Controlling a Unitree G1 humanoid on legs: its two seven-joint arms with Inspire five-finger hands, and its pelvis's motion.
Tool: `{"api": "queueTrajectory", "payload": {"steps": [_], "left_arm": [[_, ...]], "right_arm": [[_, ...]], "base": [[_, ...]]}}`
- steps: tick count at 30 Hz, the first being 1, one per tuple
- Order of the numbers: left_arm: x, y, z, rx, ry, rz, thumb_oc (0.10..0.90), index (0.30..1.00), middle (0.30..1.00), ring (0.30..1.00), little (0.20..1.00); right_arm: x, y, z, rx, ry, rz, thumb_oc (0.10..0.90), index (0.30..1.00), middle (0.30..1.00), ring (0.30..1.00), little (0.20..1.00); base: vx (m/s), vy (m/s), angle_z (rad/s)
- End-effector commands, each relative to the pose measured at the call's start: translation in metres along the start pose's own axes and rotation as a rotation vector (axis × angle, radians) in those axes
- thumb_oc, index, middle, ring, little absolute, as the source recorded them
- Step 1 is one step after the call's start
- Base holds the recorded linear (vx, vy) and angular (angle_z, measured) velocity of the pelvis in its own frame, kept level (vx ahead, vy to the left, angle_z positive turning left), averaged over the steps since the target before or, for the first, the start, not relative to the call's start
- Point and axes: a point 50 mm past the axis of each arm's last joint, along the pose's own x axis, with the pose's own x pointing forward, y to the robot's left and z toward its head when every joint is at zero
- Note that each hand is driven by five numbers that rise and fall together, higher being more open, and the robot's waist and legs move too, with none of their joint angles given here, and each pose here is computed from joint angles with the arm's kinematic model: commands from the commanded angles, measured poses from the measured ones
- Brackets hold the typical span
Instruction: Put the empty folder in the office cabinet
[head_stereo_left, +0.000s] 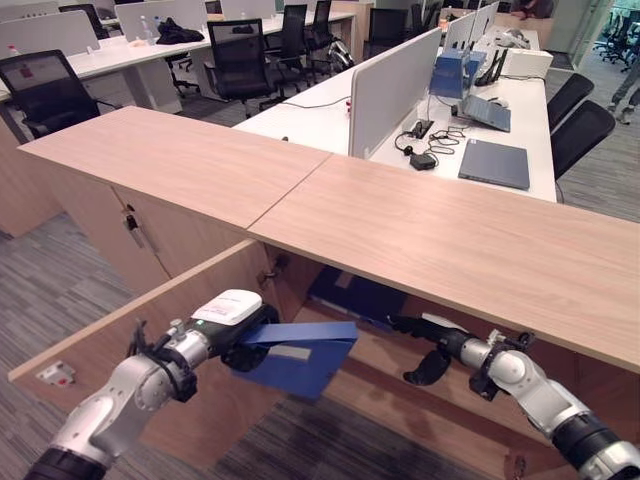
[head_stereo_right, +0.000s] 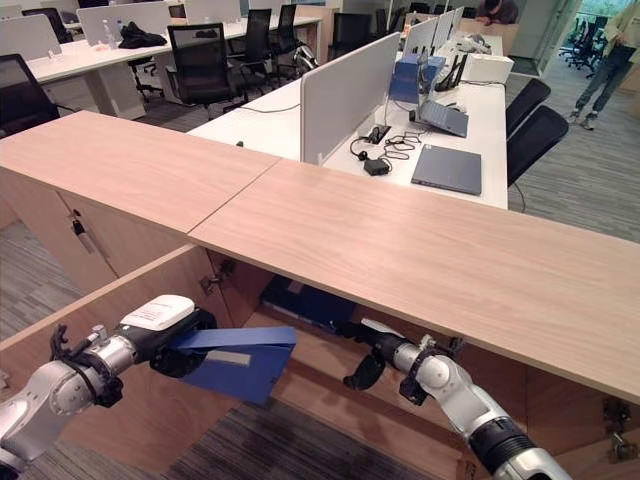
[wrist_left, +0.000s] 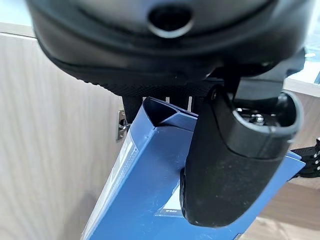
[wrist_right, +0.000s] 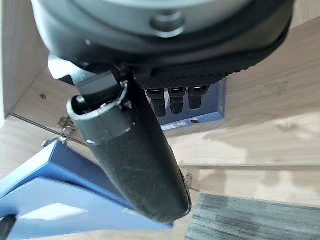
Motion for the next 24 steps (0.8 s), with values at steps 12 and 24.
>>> {"api": "queueTrajectory", "payload": {"steps": [12, 24], "left_arm": [[0.016, 0.063, 0.022, -0.162, -0.164, 0.386, 0.400, 0.300, 0.300, 0.300, 0.300], [0.029, 0.073, 0.073, -0.490, -0.503, 0.359, 0.400, 0.300, 0.300, 0.300, 0.300]], "right_arm": [[0.024, 0.004, 0.050, 0.148, -0.255, -0.070, 0.800, 0.900, 0.900, 0.900, 0.900], [0.047, 0.019, 0.082, 0.234, -0.354, -0.037, 0.800, 0.900, 0.900, 0.900, 0.900]], "base": [[0.00, 0.000, 0.00], [0.00, 0.000, 0.00]]}}
